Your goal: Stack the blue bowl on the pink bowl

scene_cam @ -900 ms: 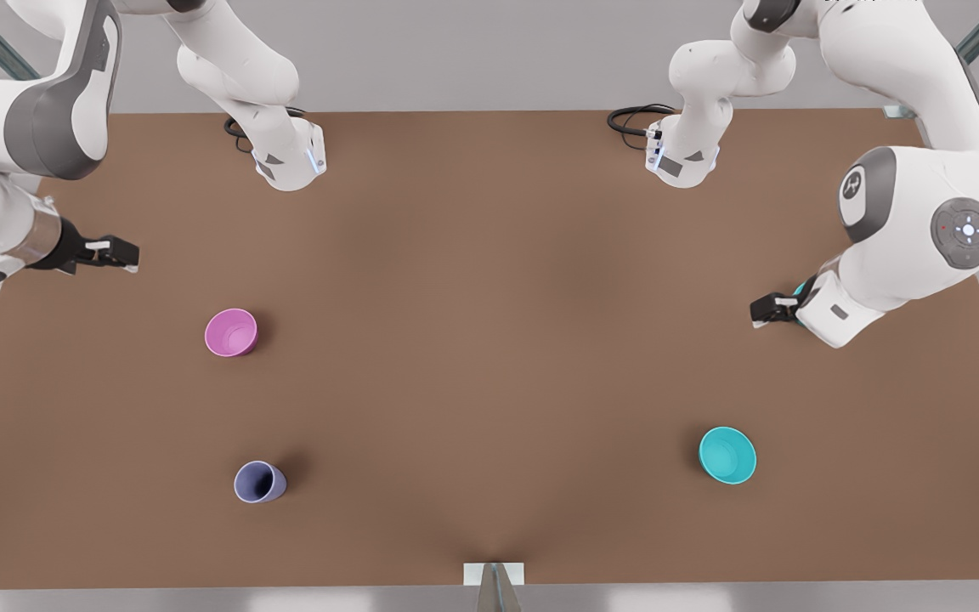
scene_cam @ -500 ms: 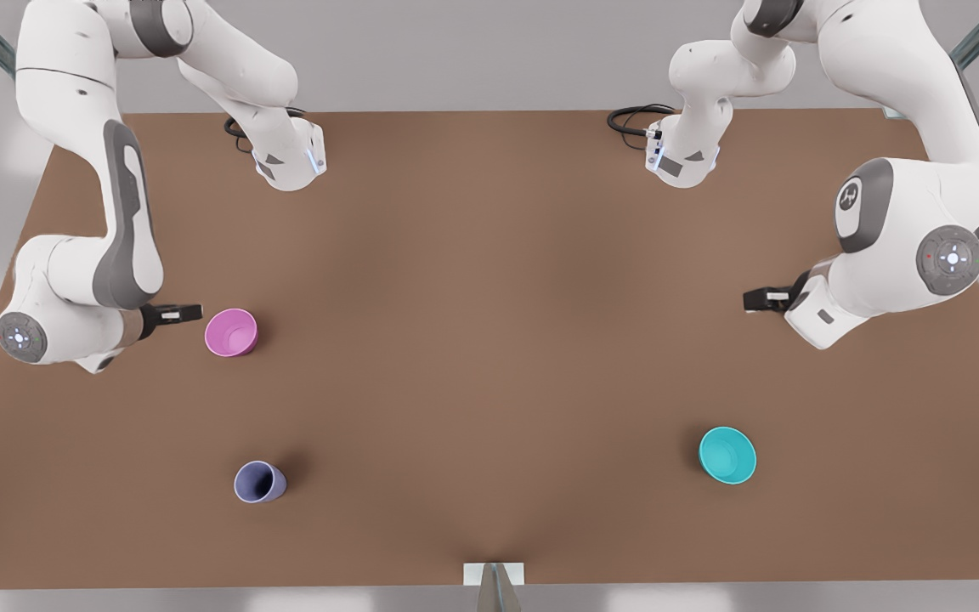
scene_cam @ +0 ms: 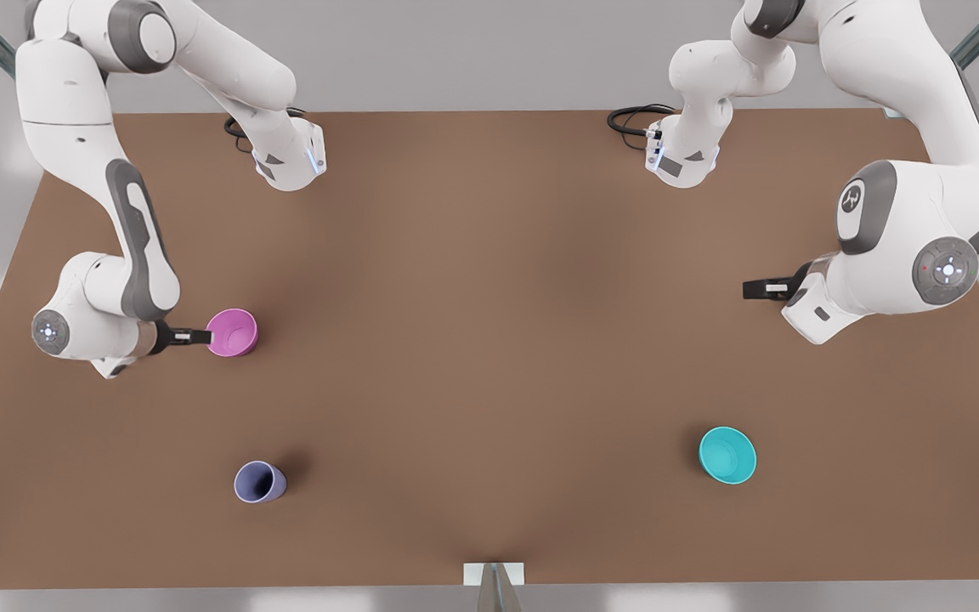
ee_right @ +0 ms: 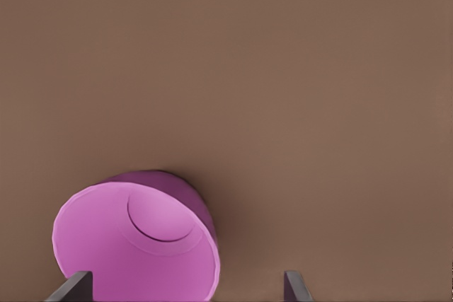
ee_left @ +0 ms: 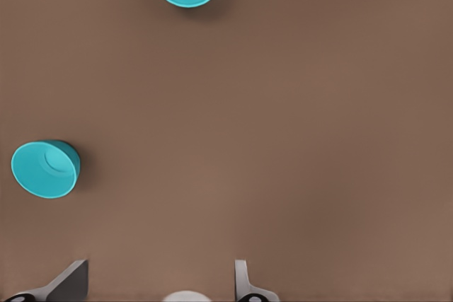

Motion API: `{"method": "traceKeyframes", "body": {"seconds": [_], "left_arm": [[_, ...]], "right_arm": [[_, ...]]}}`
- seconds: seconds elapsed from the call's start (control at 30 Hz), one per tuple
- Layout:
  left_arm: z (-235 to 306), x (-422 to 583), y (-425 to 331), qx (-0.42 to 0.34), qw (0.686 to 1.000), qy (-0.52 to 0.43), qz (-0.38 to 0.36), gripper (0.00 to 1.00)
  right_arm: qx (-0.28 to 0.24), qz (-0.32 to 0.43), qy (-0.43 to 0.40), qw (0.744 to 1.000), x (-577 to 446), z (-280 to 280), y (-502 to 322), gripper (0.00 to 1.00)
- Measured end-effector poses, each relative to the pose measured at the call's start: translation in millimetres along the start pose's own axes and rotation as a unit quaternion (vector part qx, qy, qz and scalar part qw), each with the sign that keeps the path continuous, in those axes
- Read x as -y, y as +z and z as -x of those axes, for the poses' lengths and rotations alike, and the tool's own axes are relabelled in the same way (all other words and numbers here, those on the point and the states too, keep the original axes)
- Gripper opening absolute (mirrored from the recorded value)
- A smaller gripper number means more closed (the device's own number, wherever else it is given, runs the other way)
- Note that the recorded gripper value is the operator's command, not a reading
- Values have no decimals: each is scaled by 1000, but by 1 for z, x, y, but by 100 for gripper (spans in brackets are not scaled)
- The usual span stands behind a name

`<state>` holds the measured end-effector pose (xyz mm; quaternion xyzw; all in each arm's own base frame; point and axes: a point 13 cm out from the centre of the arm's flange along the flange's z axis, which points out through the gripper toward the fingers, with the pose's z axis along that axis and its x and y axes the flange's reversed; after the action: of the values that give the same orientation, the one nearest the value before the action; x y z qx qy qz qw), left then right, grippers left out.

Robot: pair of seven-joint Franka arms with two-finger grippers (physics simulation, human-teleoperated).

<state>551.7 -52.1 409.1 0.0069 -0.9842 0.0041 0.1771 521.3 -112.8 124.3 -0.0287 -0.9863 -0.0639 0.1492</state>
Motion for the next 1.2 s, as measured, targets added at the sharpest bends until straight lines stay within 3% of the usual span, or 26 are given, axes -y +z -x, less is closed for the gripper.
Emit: {"method": "traceKeyframes", "body": {"seconds": [0.5, 0.53, 0.57, 0.7, 0.73, 0.87, 1.03, 1.2], "left_arm": [[-5, -1, 5, -16, 1000, -1, 2, 100], [-6, -1, 4, -16, 1000, -1, 2, 100], [-6, -1, 4, -16, 1000, -1, 2, 100], [-8, -1, 4, -19, 1000, -2, 2, 100], [-8, -1, 4, -19, 1000, -2, 2, 100], [-8, -1, 6, -22, 1000, -2, 2, 100], [-8, -1, 7, -23, 1000, -2, 2, 100], [-8, -1, 7, -24, 1000, -2, 2, 100]], "right_arm": [[16, 46, 24, 999, 5, -22, 77, 100], [18, 47, 24, 998, 6, -21, 78, 78], [19, 48, 24, 998, 6, -19, 80, 64], [26, 55, 14, 998, -1, -10, 81, 36], [34, 55, 5, 998, -8, -3, 74, 21], [78, 57, -40, 995, -47, 42, 6, 21], [119, 91, -198, 969, -268, 66, -111, 21], [101, 130, -302, 939, -548, 23, -82, 21]]}}
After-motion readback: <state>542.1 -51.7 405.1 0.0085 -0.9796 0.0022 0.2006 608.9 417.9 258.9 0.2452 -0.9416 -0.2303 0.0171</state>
